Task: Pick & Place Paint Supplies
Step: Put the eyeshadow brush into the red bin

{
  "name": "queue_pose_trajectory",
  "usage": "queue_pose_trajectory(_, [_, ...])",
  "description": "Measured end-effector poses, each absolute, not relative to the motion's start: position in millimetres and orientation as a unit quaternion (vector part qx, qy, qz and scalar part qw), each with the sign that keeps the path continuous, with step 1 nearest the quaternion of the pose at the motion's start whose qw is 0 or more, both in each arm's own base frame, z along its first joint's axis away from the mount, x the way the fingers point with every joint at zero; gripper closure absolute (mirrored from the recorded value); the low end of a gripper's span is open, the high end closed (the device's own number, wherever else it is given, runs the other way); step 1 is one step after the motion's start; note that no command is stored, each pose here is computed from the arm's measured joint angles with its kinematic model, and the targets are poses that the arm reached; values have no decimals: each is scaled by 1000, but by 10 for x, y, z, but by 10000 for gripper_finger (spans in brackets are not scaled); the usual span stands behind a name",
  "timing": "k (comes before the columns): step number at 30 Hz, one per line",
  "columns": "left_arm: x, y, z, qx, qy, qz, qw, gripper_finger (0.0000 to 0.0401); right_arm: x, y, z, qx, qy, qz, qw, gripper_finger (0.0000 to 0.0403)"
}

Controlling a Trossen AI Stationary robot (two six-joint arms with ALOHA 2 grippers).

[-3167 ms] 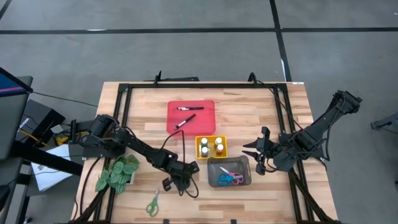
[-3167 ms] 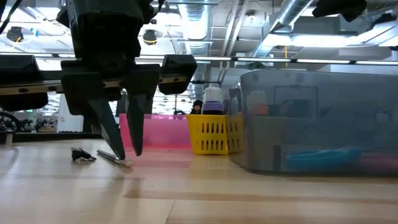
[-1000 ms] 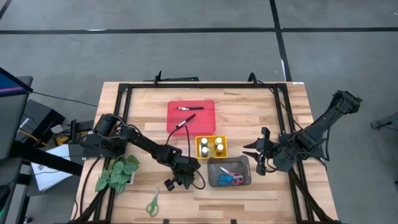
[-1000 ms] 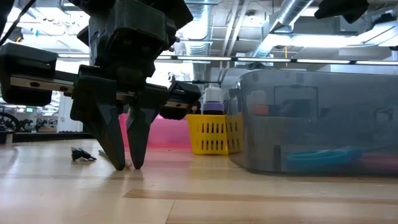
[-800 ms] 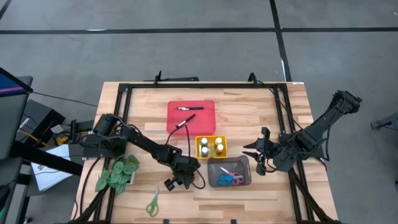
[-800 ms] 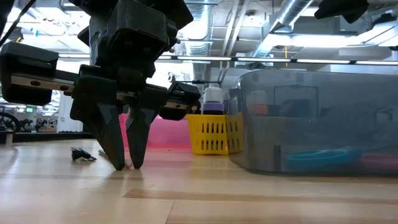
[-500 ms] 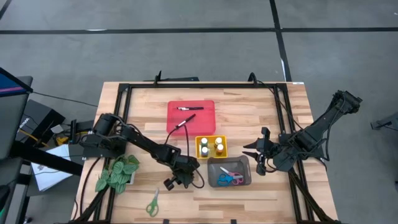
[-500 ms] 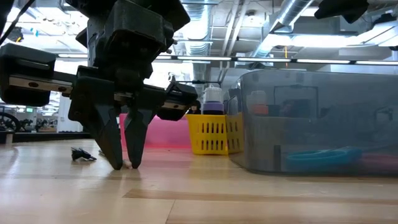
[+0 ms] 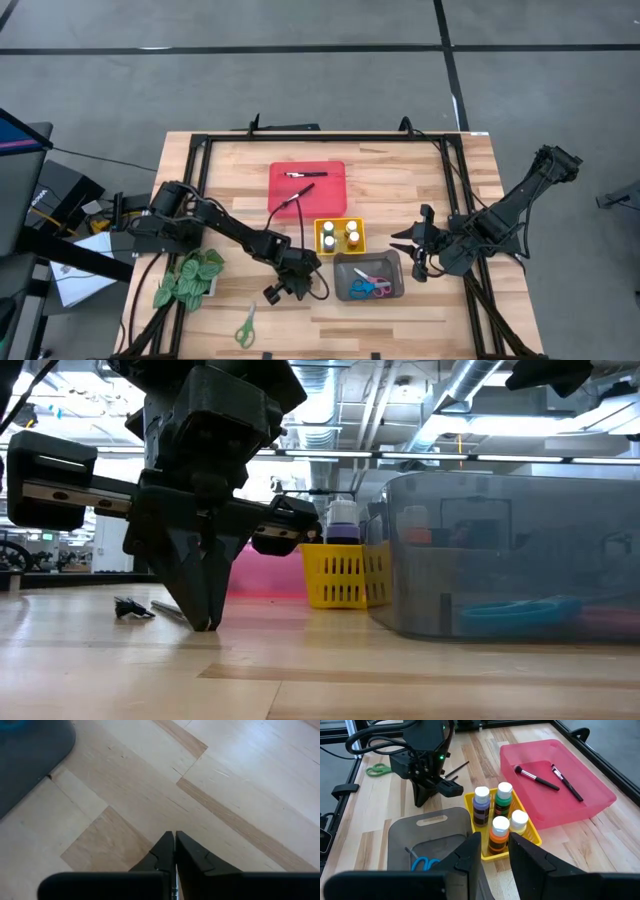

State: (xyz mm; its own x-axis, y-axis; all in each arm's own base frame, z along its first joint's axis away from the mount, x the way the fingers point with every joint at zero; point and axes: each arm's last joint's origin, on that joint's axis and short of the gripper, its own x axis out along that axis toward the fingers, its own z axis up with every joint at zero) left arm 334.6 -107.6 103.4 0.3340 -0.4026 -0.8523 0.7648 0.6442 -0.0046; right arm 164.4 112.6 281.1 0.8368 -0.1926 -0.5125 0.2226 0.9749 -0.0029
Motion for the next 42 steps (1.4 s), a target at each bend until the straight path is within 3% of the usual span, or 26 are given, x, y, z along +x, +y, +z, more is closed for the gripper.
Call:
queue_pose_trajectory(18, [3270, -1030, 1409, 189, 429, -344, 813, 400, 1645, 1125, 2811, 28, 264, -109, 958, 309])
queue_pose_trajectory(22, [3266, -956, 1623, 164, 410, -321, 838, 400, 1645, 1125, 2812, 28, 264, -108, 958, 309])
queue_pose_trajectory(36, [3148, -319, 2496, 142, 305, -114, 935, 400, 1645, 1125, 2812, 28, 264, -109, 958, 309])
queue_pose_trajectory(42, [3165, -22, 2643, 125, 267, -19, 955, 401, 1644, 1124, 2810, 27, 265, -109, 958, 309])
